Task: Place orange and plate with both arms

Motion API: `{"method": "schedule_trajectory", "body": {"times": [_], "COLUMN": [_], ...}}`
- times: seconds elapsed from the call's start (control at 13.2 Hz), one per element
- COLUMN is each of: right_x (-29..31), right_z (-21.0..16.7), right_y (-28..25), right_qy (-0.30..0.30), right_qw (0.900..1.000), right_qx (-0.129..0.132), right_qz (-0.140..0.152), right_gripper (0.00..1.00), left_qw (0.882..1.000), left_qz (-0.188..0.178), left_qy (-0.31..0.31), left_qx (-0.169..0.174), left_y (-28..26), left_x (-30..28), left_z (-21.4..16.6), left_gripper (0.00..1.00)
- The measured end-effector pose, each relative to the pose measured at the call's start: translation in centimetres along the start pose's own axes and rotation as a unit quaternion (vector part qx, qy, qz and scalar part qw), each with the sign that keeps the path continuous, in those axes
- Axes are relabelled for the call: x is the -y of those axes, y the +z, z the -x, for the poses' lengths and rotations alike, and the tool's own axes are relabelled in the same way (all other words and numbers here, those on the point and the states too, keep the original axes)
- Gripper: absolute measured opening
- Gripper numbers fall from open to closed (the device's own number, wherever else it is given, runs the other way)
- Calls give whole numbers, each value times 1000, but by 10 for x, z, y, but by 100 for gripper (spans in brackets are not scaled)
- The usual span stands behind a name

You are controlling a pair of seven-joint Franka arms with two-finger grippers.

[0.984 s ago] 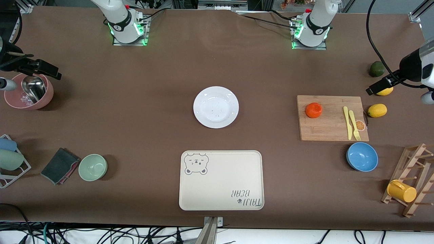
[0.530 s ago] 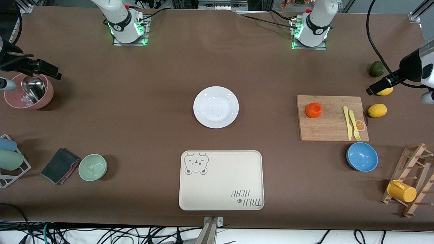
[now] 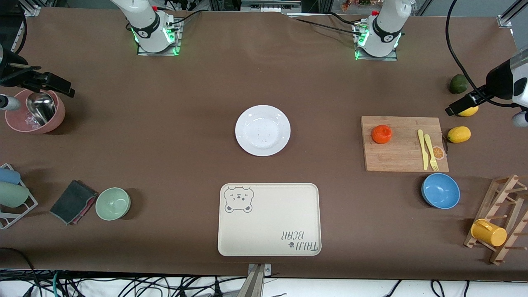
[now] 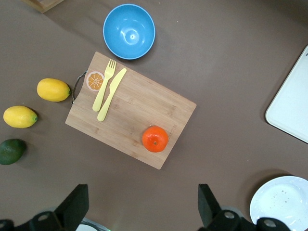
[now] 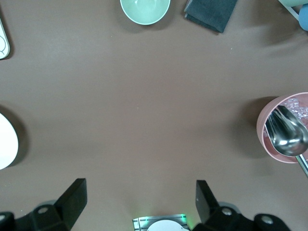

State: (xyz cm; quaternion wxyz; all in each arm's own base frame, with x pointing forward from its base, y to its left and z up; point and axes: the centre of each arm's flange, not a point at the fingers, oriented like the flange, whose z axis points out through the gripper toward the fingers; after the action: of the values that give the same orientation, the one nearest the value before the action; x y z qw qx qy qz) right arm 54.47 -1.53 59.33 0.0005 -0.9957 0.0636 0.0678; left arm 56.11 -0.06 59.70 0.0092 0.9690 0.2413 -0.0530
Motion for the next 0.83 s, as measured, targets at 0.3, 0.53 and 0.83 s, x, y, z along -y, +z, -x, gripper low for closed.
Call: {"method": "schedule_trajectory", "body": {"times": [0.3,0.53,0.83], "right_x": [0,0,0], "right_z": [0,0,0], "right_y": [0,0,0], "right_qy": [0,0,0], "right_qw": [1000,1000,1000], "right_qx": [0,0,0], "right_qz": [0,0,0], "right_gripper": [100,100,100], "left_qw": [1000,1000,1000], "left_qz": [0,4,3], "left_qy": [0,-3,-2], "left_qx": [-1,-7,-7], "left_y": [-1,-4,-2], "left_x": [0,3,0], "left_z": [0,-3,-5], "left_gripper": [100,100,100]}}
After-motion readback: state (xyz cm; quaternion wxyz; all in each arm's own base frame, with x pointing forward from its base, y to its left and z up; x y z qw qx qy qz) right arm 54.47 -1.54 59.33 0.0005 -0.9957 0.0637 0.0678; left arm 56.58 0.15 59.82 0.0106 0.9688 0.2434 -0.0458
